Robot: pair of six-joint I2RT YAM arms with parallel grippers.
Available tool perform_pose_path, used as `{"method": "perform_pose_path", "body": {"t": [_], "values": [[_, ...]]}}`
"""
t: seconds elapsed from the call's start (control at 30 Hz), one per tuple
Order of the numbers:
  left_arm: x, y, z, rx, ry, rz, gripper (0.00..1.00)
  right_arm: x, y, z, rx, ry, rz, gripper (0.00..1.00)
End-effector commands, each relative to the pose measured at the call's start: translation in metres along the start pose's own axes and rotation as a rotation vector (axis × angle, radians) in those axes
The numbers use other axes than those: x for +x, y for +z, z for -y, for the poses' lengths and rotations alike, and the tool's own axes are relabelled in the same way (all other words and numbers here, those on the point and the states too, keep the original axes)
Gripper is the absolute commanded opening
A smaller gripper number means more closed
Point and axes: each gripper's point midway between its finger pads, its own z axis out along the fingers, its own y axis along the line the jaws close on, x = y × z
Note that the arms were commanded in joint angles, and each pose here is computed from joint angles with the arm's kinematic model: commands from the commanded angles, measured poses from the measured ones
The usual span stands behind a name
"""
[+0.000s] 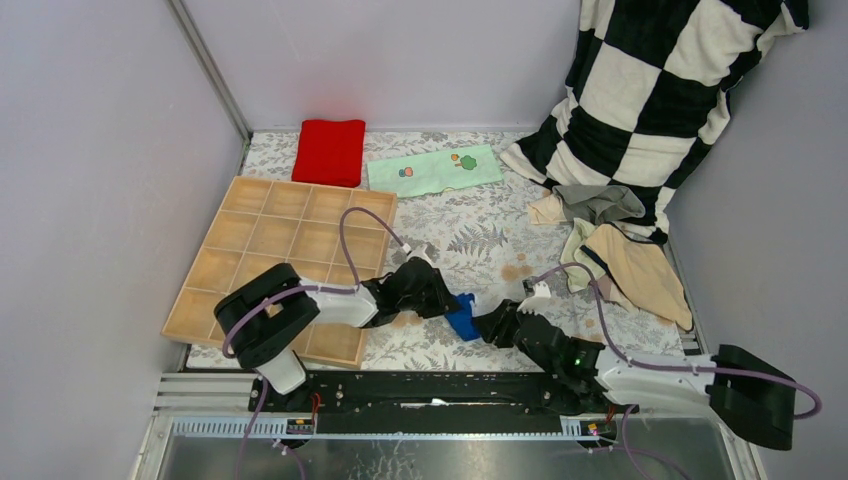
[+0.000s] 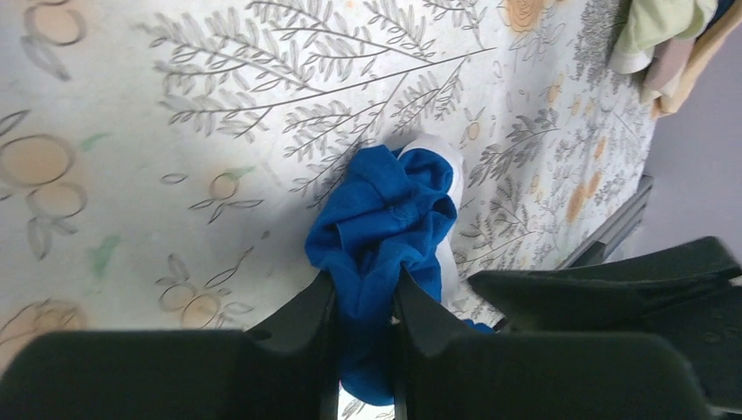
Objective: Roll the underwear
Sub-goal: Roll the underwear to the center of the board.
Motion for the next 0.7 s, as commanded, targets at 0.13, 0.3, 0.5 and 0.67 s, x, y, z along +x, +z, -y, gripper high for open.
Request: {"method": "perform_pose_path", "body": {"t": [0.13,0.3,0.5,0.67], "values": [[0.019,-0.031,-0.091,-0.354,0.054,-0.008,0.0,-0.044,-0.011,-0.006,-0.014,-0.348,0.136,0.52],[0.023,-0.039,-0.097,-0.392,0.028,-0.016,0.0,-0.05,-0.006,-0.039,-0.118,-0.616,0.132,0.58],[0.023,-0.045,-0.098,-0.432,0.001,-0.022,0.0,-0.043,-0.005,-0.1,-0.197,-0.989,0.219,0.7],[0.028,-0.046,-0.096,-0.433,-0.03,-0.044,0.0,-0.011,-0.006,-0.115,-0.253,-1.105,0.199,0.8]]}}
